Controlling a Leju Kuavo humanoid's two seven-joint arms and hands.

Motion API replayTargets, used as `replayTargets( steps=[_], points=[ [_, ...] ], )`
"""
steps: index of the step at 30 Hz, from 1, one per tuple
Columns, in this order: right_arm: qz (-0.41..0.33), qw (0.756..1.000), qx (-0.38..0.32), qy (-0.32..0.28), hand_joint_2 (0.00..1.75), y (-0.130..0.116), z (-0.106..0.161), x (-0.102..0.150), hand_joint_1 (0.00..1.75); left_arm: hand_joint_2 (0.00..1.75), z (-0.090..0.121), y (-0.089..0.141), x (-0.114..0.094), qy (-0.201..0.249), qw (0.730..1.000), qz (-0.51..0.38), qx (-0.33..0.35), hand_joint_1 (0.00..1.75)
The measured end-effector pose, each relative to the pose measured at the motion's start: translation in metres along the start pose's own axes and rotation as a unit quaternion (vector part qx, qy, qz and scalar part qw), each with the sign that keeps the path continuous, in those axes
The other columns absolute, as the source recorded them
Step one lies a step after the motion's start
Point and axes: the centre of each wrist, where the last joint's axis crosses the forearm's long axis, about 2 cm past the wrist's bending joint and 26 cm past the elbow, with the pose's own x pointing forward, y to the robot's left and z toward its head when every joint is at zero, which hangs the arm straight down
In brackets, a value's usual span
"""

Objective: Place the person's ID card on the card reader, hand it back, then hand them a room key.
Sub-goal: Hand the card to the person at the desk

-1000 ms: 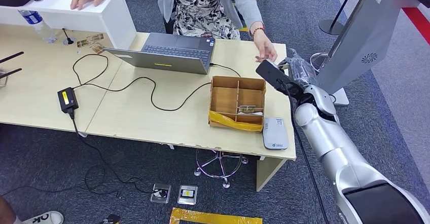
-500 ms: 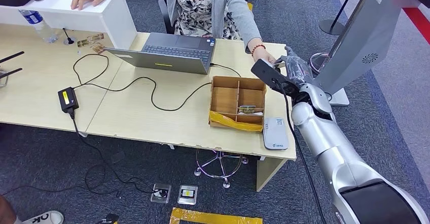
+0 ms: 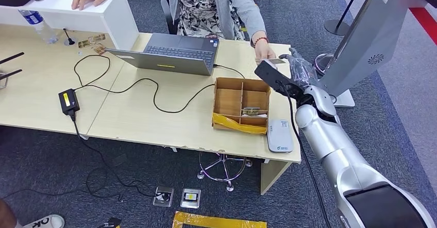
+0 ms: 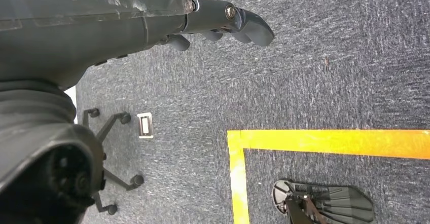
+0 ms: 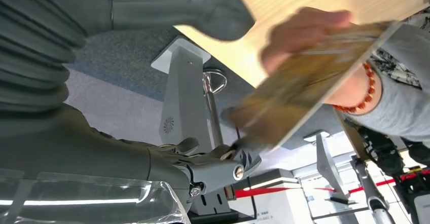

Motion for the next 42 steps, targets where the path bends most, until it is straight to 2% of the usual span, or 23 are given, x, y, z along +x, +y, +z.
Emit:
replayTargets(
  steps=[11, 15, 24, 29, 42],
  points=[
    [-0.003, 1.000, 0.003, -0.008, 0.00, 0.001, 0.000, -0.001, 0.00, 0.00, 0.000, 0.000, 0.000, 0.001, 1.000, 0.005, 0.000, 0.00],
    [-0.002, 1.000, -0.002, -0.004, 1.75, 0.001, 0.001, -0.002, 0.00, 0.00, 0.000, 0.000, -0.001, 0.002, 1.000, 0.008, 0.000, 0.00],
    [-0.008, 1.000, 0.002, 0.018, 1.75, 0.023, 0.018, -0.008, 0.00, 0.00, 0.000, -0.001, -0.005, 0.009, 1.000, 0.014, 0.000, 0.00],
    [0.018, 0.999, -0.002, 0.030, 1.75, 0.039, 0.033, -0.005, 0.00, 0.00, 0.000, -0.002, -0.005, 0.010, 1.000, 0.017, 0.003, 0.00],
    [0.017, 1.000, 0.003, -0.020, 1.75, 0.055, 0.059, 0.019, 0.00, 0.00, 0.000, -0.003, -0.005, 0.006, 1.000, 0.016, 0.007, 0.00]
  ],
)
